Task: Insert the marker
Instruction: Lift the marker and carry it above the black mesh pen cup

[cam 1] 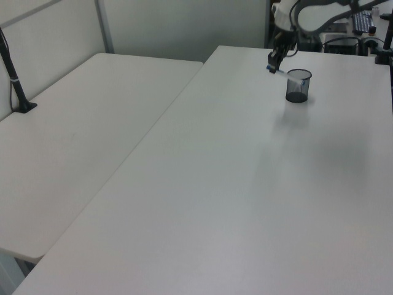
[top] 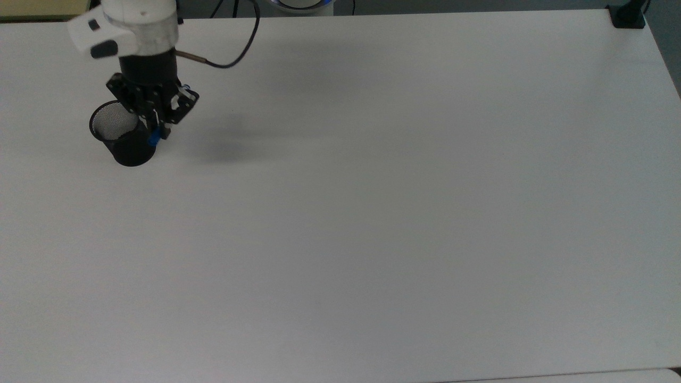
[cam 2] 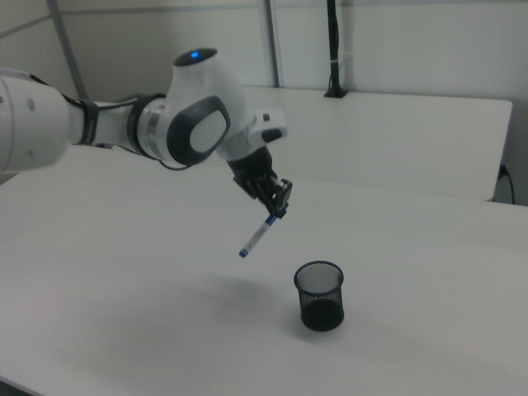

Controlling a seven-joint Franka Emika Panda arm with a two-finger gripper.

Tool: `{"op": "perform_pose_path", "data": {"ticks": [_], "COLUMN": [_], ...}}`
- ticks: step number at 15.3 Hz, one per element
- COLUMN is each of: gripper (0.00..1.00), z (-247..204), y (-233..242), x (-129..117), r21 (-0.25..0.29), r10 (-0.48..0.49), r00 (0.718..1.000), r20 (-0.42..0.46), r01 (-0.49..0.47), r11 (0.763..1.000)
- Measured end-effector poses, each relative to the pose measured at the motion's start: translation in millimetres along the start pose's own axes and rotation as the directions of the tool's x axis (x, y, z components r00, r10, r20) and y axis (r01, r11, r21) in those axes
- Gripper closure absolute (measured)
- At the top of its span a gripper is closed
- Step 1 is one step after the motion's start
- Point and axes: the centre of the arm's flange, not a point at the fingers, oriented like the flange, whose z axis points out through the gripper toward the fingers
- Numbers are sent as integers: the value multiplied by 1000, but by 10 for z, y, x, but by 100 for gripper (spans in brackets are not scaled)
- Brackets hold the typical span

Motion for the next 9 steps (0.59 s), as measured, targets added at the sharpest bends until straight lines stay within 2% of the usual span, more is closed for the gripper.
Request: {"op": "perform_pose_path", "data": {"ticks": [4, 7, 9], "gripper": [83, 83, 83], "z": [-357, -282, -173], "y": [359, 579, 696], "x": [-1, -93, -175], "r21": [-19, -29, -40], "r10": [33, 32, 28], "r00": [992, 967, 951], "r20": [-120, -253, -309], "r01": [-36, -41, -42], "r11": [999, 999, 998]}}
